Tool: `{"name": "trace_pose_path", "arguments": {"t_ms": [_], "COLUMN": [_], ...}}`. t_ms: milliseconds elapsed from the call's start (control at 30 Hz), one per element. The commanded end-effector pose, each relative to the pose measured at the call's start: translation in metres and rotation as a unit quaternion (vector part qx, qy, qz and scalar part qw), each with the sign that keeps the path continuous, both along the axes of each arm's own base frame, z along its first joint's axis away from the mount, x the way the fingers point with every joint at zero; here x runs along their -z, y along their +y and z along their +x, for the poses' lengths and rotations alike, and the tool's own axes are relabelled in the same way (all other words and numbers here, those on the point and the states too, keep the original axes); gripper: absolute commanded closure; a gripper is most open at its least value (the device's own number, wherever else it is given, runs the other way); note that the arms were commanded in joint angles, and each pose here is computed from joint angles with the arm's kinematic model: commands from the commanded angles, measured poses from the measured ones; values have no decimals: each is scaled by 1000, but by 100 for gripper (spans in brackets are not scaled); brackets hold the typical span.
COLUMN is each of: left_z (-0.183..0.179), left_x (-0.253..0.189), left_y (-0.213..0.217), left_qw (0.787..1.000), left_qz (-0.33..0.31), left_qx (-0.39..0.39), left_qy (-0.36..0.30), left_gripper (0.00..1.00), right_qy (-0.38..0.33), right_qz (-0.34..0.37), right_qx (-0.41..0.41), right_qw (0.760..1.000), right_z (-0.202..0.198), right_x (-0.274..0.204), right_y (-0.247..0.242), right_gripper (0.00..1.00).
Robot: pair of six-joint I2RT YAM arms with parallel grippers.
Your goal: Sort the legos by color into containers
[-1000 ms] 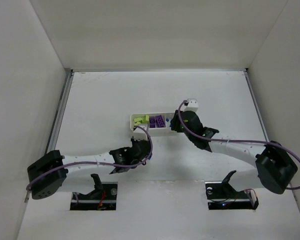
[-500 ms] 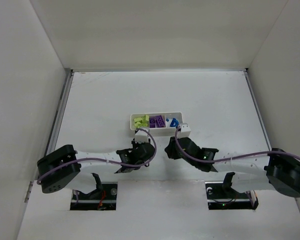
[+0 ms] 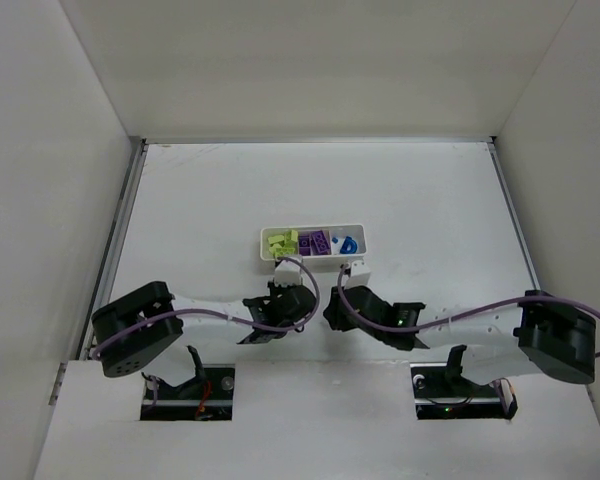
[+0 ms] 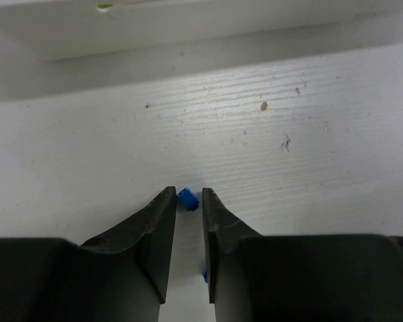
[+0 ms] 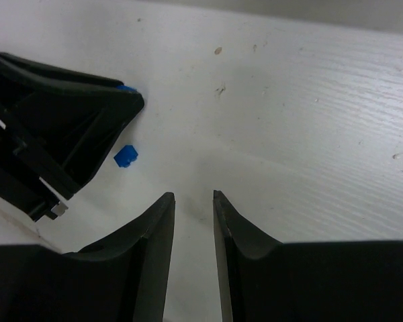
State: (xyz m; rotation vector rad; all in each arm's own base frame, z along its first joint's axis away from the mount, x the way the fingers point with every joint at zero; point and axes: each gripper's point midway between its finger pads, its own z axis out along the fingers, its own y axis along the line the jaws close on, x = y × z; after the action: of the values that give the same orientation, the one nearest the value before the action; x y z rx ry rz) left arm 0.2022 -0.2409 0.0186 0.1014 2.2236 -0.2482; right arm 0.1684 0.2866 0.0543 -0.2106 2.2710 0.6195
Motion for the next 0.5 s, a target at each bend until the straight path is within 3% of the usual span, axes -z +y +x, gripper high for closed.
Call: {"name": "trace_pose_path", "arguments": {"t_ms": [0,467], "left_z": [5,19], "left_x": [-1,-31], "left_y": [-4,36], "left_qw": [1000,995], "left_qz": [-1,-69], "left_qx": [-7,-62], "left_qy": [-1,-24], "left_gripper": [86,92], "right_qy": [-1,-2], "right_qz": [23,9], "right_qx": [-13,-43], "right_qw": [1000,999], "right_z": [-7,-24], "right_x": [-10,-3], "right_y": [21,69], "right_gripper": [64,52]}}
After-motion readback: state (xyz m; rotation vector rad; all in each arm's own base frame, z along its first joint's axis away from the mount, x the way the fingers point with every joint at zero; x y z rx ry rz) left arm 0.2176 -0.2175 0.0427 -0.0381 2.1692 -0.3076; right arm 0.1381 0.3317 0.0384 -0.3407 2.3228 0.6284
